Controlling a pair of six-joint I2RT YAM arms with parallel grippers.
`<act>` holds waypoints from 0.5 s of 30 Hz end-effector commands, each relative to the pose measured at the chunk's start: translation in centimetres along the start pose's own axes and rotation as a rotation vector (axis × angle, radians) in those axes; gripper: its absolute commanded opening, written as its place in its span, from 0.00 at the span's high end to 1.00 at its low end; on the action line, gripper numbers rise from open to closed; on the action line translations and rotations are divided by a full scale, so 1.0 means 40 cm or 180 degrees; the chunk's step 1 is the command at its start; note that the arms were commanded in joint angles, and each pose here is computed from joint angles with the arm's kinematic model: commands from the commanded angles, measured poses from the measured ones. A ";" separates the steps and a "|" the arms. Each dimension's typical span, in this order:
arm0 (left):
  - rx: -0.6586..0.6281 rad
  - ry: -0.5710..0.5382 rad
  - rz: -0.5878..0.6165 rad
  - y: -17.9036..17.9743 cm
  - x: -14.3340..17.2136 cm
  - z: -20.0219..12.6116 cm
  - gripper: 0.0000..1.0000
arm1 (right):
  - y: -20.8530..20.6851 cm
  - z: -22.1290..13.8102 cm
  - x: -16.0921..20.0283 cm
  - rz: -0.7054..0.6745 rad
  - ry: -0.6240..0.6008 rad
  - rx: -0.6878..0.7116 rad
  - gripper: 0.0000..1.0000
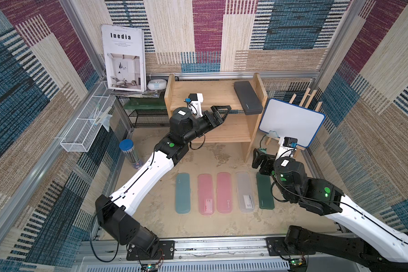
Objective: Remove the pencil cases from the shelf
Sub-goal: Pick up the pencil case from the shelf.
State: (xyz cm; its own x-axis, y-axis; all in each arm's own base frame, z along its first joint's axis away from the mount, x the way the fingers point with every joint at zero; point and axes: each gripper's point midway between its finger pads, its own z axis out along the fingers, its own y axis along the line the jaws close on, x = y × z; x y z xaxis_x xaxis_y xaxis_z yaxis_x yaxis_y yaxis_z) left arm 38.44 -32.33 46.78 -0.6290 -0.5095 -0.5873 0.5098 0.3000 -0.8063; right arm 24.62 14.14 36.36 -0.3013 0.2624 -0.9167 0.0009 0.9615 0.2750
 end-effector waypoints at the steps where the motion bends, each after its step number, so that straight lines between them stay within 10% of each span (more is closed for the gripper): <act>1: 0.0307 0.0123 -0.0060 -0.053 0.013 0.052 0.04 | -0.021 -0.001 -0.001 -0.0056 0.0003 0.0131 0.01; 15: 0.0343 0.0344 -0.0346 -0.011 0.084 0.194 0.12 | -0.073 -0.021 -0.011 -0.0014 -0.0038 0.0173 0.01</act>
State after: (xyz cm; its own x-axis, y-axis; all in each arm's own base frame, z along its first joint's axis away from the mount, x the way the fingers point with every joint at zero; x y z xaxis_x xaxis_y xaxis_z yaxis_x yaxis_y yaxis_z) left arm 40.83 -40.02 44.73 -0.7403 -0.4399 -0.5083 0.4756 0.1917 -0.8585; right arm 24.00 11.50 36.35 -0.2902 0.2692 -0.9183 0.0435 0.9623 0.2684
